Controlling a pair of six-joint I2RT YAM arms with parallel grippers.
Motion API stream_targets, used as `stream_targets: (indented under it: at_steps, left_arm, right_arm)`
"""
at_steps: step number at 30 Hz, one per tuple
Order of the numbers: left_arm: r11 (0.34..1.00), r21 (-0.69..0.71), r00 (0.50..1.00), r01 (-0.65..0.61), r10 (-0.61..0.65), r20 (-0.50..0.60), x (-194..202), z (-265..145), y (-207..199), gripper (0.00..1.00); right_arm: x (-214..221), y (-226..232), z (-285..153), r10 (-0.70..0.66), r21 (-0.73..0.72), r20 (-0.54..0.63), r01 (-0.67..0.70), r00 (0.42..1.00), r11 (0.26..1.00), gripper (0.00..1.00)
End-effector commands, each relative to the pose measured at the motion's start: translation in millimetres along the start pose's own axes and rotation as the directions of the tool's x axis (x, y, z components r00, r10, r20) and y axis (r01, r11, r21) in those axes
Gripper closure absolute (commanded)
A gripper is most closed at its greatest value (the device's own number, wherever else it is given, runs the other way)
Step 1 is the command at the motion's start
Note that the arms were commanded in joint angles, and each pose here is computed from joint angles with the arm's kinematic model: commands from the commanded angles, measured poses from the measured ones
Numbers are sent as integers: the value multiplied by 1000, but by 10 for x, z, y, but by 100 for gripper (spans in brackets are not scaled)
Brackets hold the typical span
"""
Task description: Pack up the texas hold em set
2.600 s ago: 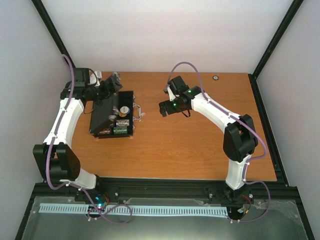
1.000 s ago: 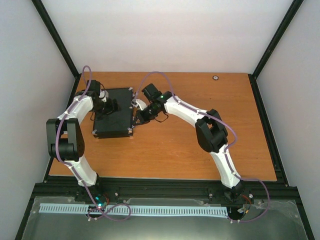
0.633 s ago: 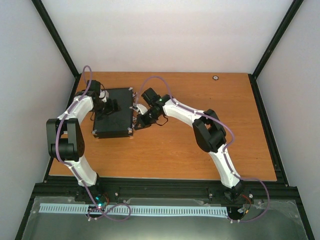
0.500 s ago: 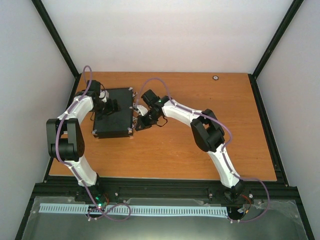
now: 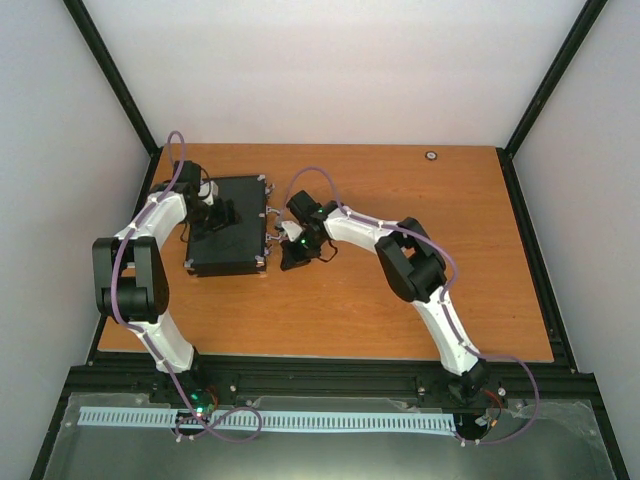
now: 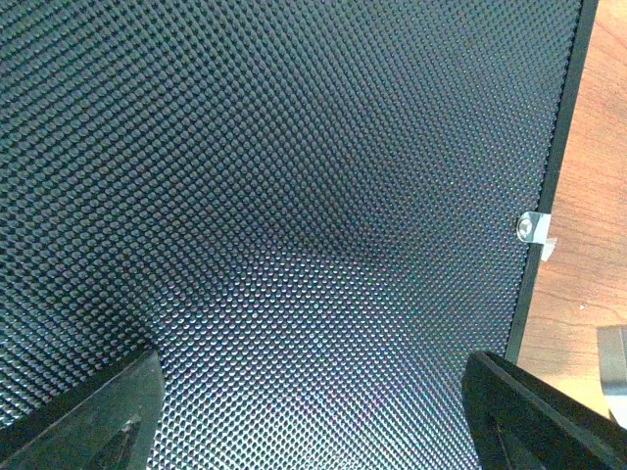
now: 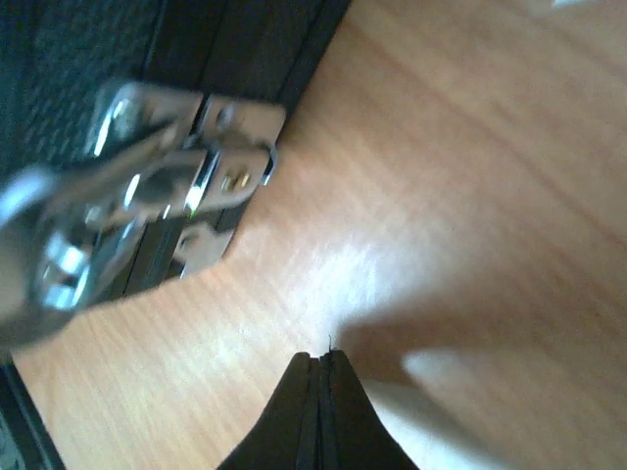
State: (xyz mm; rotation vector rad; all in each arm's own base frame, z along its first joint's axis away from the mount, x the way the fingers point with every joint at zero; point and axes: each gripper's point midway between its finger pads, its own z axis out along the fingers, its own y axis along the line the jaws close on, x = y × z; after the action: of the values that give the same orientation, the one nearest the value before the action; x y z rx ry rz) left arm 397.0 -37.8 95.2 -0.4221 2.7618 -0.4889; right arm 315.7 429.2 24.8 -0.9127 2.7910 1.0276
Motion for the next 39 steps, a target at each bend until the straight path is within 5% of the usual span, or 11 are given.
stream_targets:
  at_steps: [1, 9, 12, 15, 16, 25, 39]
  left_arm:
    - [999, -32, 998, -2, 0, -59, 172, 137, 111, 14]
    - [997, -72, 997, 4, -10, -76, 213, 176, 199, 20]
    - [998, -68, 997, 4, -9, -75, 210, 167, 192, 43]
    - [998, -65, 997, 6, -11, -77, 219, 171, 185, 92]
    - [998, -66, 997, 6, -11, -79, 224, 173, 189, 98]
    - [997, -71, 996, 6, -13, -93, 273, 222, 225, 99]
    - [997, -73, 994, 3, -11, -109, 303, 258, 240, 99]
  right_arm:
    - [12, 337, -386, -110, -41, 44, 112, 993, 993, 97]
    - [-204, 737, -720, -192, -112, 123, 206, 974, 972, 97]
    - [-352, 760, -687, -191, -119, 139, 208, 972, 971, 97]
    - [-452, 733, -590, -171, -136, 139, 190, 975, 972, 97]
    - [-468, 730, -554, -163, -145, 134, 182, 977, 972, 97]
    - [-420, 633, -416, -134, -152, 98, 148, 986, 977, 97]
    - [-229, -234, 23, -27, 122, 41, 22, 999, 992, 97]
